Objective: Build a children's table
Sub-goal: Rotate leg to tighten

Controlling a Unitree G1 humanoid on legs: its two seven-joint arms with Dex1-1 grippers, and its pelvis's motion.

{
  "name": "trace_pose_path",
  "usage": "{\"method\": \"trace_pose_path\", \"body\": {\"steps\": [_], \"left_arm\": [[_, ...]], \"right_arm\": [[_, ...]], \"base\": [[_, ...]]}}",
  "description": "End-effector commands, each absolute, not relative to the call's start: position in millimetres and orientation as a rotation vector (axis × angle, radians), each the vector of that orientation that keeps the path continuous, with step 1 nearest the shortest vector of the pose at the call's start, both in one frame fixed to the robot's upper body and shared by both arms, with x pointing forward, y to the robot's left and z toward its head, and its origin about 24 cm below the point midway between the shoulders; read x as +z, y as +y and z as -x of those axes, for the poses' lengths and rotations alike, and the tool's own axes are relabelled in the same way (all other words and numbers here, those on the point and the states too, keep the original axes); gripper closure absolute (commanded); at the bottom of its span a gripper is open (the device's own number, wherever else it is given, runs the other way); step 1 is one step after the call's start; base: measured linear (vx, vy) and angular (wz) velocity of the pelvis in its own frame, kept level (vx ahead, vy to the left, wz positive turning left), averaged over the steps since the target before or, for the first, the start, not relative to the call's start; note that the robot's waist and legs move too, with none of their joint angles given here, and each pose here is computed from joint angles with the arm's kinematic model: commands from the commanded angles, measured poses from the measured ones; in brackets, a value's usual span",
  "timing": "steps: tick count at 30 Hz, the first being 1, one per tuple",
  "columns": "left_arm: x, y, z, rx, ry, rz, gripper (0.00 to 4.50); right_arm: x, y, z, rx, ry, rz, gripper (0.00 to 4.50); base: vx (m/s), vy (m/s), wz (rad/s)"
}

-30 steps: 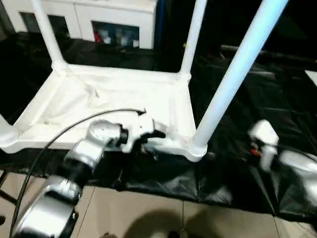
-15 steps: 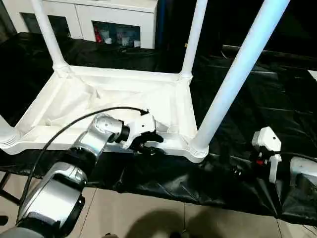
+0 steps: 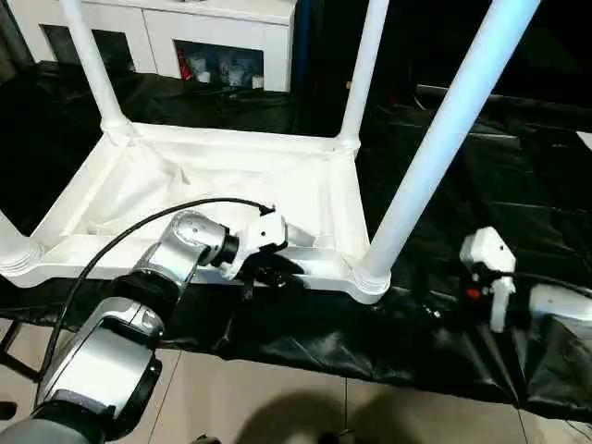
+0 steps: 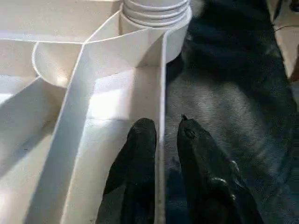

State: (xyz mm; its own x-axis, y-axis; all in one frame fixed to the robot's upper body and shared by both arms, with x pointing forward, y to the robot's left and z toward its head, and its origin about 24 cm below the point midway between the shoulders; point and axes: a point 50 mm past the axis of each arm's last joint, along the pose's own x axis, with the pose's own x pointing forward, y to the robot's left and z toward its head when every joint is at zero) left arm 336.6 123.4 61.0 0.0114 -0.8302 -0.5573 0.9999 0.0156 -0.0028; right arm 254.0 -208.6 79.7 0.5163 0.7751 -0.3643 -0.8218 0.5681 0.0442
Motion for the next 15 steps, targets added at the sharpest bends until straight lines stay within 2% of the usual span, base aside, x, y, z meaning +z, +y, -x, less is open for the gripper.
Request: {"method": "trace_pose_path", "body": {"steps": [1,7,10,13,14,15], "left_arm": [[61,125,-336,-1.517,0.484,-0.438,3.88],[59,127,-335,-1.517,0.495,-0.412,4.39],[58,127,-334,-1.51,0.489,-0.398,4.46],[56,126,-331,-1.512,0.484,-0.395,4.46],[55,126,-330,-1.512,0.482,-0.392,4.5],[54,125,-329,-1.512,0.481,-0.387,4.5]], "right_arm": [[78,-203.2,-257.9,0.961,0.368,0.153,0.0],[72,-190.6,-263.2,0.998,0.381,0.155,0.0],[64,-188.0,-272.0,0.955,0.402,0.238,0.0],[61,-184.3,-278.9,0.945,0.393,0.222,0.0],[61,-183.4,-280.9,0.941,0.389,0.213,0.3],[60,-182.0,-283.9,0.937,0.38,0.215,0.37]], "base": [[0.0,0.0,0.0],[0.0,0.0,0.0],[0.0,0.0,0.0],[0.0,0.0,0.0],[0.0,0.0,0.0],[0.0,0.0,0.0]]}}
